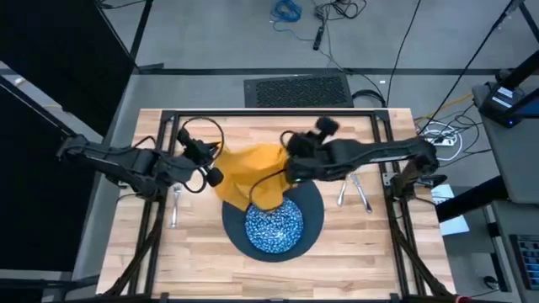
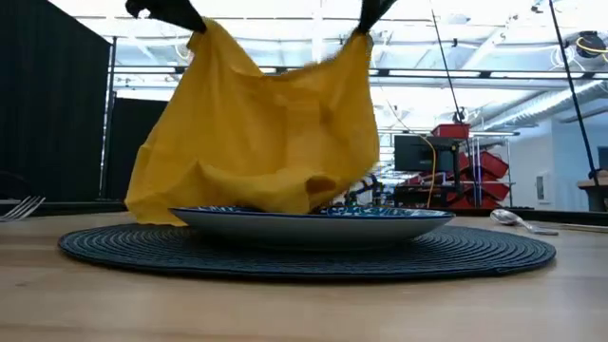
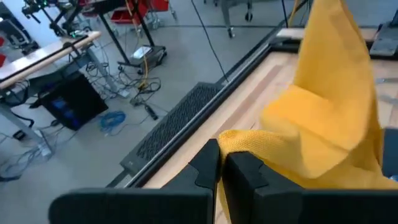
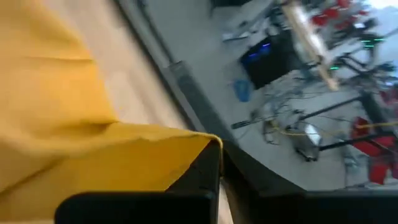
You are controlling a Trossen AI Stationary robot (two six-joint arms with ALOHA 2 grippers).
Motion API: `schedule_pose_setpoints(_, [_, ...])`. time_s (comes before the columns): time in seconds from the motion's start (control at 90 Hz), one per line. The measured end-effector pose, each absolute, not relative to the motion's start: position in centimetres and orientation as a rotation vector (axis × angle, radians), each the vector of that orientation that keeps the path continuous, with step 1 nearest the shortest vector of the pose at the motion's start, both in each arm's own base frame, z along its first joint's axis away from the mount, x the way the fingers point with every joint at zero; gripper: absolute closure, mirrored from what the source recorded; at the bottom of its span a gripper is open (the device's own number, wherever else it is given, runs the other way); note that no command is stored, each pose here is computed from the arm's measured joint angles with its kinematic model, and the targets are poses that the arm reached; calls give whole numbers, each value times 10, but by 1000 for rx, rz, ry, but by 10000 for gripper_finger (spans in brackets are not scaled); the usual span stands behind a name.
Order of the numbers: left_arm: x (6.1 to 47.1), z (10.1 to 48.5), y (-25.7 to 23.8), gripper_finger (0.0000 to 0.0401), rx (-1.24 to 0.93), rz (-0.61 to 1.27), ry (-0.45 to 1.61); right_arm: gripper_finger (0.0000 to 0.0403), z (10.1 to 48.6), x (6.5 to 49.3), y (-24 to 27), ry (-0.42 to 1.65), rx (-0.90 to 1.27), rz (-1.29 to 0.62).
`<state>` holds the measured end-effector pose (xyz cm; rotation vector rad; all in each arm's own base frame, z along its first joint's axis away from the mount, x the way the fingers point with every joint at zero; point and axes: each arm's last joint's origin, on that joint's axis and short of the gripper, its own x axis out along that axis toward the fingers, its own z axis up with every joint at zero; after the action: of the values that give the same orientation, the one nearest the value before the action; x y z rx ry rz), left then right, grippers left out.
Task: Set table place
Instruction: Fold the yellow table napkin
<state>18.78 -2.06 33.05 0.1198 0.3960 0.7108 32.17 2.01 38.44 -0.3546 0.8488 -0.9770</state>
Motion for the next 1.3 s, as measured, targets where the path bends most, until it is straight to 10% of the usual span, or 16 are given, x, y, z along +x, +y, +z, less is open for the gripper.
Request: schedule_pose_setpoints(1.3, [158, 466, -113, 401, 64, 168, 1, 403, 499, 211, 118, 215, -253, -635])
